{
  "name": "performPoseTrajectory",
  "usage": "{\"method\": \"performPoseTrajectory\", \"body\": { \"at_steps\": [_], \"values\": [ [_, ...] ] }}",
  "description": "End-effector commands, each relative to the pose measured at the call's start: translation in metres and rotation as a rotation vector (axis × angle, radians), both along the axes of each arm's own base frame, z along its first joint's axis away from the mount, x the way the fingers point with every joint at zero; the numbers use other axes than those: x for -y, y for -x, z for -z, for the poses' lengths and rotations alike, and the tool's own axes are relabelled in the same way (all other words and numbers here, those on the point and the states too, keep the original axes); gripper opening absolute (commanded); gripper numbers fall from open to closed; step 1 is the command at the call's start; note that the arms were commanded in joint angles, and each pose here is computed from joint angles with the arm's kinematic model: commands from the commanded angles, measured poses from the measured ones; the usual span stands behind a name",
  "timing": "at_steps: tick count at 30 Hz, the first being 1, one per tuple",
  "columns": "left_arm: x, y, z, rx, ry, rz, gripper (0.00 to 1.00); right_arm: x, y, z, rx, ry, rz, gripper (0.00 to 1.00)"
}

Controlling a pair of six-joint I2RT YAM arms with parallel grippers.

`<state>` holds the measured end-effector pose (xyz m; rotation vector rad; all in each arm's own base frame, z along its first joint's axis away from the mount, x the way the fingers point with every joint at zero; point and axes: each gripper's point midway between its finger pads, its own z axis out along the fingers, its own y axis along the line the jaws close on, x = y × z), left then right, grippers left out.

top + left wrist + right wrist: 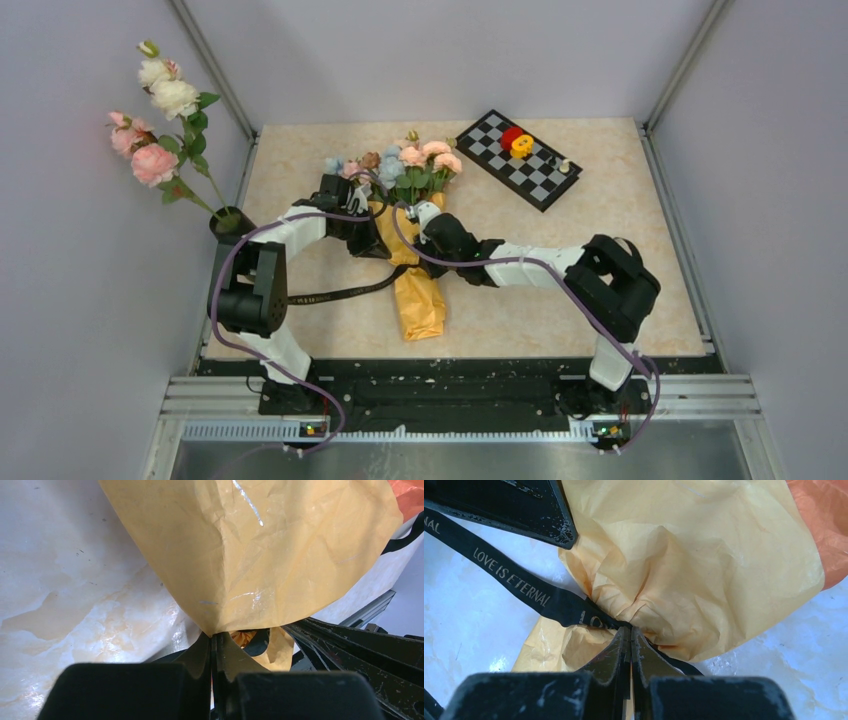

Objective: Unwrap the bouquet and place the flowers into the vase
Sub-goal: Untie the ribbon from the wrapping paper.

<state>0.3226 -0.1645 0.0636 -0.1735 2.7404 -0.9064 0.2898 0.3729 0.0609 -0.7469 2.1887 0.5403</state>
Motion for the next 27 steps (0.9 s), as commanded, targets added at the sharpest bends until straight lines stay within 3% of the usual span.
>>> {"method": "performPoseTrajectory", "body": {
  "at_steps": [1,11,27],
  "values": [
    [-0.004,-0.005,-0.002,0.012,-0.009,-0.01,0.0,-0.009,-0.007,-0.019,0.057,-0.02,0.002,0.0],
    [-0.011,-0.007,-0.003,0.014,-0.023,-0.031,0.0,0.002,0.003,-0.043,0.092,-0.111,0.029,0.0],
    [-0.012,-0.008,-0.005,0.019,-0.019,-0.036,0.0,0.015,0.023,-0.037,0.04,-0.158,0.038,0.0]
  ]
}}
